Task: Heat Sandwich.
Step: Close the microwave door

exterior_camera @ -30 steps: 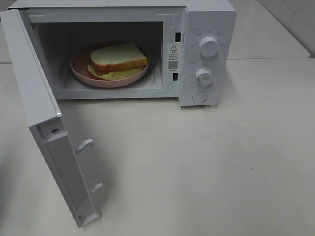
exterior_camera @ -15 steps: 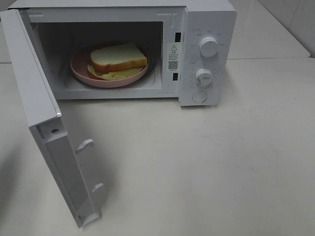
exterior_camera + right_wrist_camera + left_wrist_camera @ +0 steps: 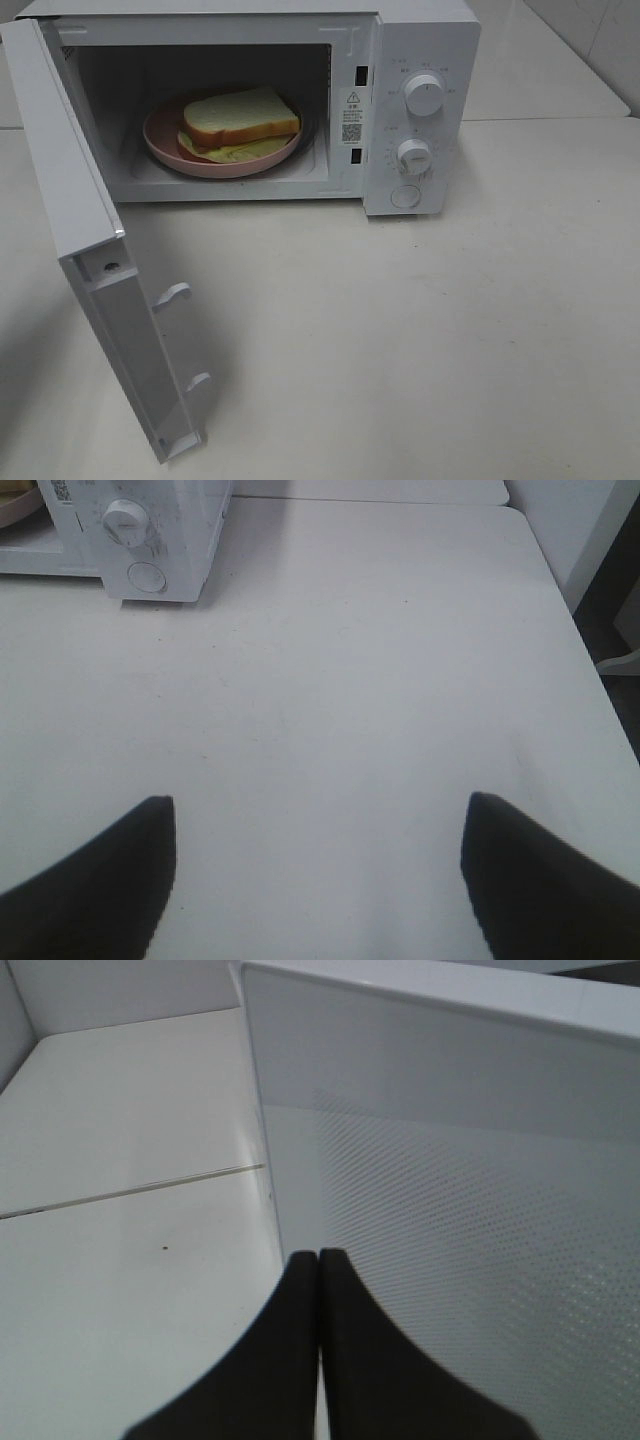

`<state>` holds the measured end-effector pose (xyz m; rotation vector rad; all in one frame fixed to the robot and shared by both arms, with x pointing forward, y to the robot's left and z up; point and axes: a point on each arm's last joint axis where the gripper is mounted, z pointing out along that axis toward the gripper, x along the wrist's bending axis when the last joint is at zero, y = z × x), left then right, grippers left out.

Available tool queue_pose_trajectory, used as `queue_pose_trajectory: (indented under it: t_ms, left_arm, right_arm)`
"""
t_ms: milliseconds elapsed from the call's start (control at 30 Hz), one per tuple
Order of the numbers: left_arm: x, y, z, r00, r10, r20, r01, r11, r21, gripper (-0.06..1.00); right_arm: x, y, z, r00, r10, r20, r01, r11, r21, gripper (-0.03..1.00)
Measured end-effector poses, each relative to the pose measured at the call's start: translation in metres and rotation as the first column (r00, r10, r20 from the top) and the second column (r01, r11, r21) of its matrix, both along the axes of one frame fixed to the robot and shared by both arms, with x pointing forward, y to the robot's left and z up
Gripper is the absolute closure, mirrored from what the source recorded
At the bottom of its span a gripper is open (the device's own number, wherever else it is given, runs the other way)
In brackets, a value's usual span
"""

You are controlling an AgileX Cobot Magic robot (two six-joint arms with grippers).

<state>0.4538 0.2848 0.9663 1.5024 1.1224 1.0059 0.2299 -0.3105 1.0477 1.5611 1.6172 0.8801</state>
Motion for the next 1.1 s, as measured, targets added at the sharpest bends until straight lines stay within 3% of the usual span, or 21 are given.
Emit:
queue_pose_trajectory:
  t_ms: [200,467,700,1100]
  left_arm:
    - [0.008,-0.003,-0.005,1.000,-0.026,-0.002,0.026,1.000,-0.014,0.94]
    - [0.019,-0.031,-0.012,0.990,-0.139,-0.018,0.138,0.990,-0.017,0.94]
    - [0.032,-0.048,-0.011,0.991,-0.136,-0.014,0.134,0.989,-0.060,0.94]
    - [0.053,-0.091,-0.004,0.986,-0.162,0.035,0.164,0.983,-0.080,0.94]
  right_arm:
    - [0.000,0.000,0.000,1.000,0.000,0.000,0.000,1.000,0.000,0.21]
    - [0.000,0.000,0.000,1.000,0.000,0.000,0.000,1.000,0.000,0.21]
    - [0.000,0.000,0.000,1.000,0.000,0.000,0.000,1.000,0.000,0.21]
    - [0.000,0.000,0.000,1.000,0.000,0.000,0.000,1.000,0.000,0.21]
